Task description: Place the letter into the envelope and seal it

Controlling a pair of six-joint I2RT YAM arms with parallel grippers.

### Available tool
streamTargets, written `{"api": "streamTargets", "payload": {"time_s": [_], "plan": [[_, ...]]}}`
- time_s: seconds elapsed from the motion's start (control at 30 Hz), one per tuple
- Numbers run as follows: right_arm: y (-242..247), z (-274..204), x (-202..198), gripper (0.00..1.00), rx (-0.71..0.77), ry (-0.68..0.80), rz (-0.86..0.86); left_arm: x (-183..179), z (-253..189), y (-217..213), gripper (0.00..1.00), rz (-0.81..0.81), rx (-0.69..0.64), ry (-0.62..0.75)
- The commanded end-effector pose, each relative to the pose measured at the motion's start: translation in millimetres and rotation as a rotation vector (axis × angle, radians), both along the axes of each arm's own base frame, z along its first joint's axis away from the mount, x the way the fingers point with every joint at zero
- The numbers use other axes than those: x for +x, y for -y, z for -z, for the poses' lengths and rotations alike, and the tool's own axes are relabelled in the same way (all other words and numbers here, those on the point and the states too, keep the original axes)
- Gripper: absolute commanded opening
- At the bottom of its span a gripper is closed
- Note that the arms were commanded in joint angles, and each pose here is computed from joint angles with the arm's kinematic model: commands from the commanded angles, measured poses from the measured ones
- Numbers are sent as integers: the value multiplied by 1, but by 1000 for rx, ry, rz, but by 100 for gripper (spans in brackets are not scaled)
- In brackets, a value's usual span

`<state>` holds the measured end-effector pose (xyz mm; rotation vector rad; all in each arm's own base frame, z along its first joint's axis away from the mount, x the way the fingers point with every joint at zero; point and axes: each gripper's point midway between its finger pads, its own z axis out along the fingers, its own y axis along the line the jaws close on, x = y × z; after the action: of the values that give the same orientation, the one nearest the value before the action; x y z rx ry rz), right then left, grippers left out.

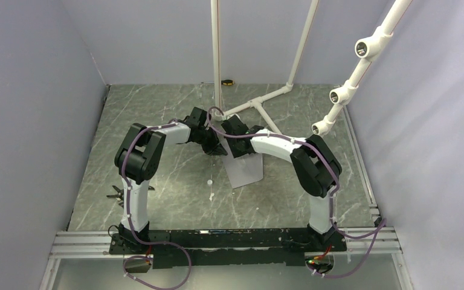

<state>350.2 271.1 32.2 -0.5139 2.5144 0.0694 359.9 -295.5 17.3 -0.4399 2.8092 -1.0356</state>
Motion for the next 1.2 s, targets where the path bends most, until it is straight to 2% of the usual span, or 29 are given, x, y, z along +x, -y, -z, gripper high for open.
{"api": "streamTargets", "payload": {"time_s": [0.0, 0.2, 0.4, 0.5, 0.6, 0.63, 0.73, 0.8, 1.03, 1.07, 1.17], "plan": [[-11, -33, 10, 0, 66, 63, -38, -27, 59, -26, 2, 25, 184, -85], [-17, -117, -11, 0, 283, 121, -62, -14, 35, -15, 3, 53, 129, -15], [-6, -146, -32, 0, 417, 133, -87, 1, 7, -4, 2, 81, 79, 71], [-7, -162, -37, 0, 502, 163, -114, 10, -24, 4, 5, 93, 21, 158], [-12, -182, -42, 0, 609, 212, -156, 15, -64, 15, 18, 136, -70, 275], [-15, -192, -42, 0, 649, 242, -170, 17, -74, 15, 28, 145, -80, 318], [-18, -213, -44, 0, 726, 300, -197, 17, -102, 12, 48, 153, -97, 415], [-21, -229, -42, 0, 770, 347, -212, 16, -117, 7, 57, 145, -83, 460], [-38, -256, -48, 0, 879, 388, -321, 13, -160, -38, 83, -15, 19, 585], [-41, -260, -51, 0, 899, 388, -342, 11, -161, -47, 91, -47, 32, 588], [-48, -268, -54, 0, 936, 395, -394, 8, -178, -72, 92, -140, 42, 617]]}}
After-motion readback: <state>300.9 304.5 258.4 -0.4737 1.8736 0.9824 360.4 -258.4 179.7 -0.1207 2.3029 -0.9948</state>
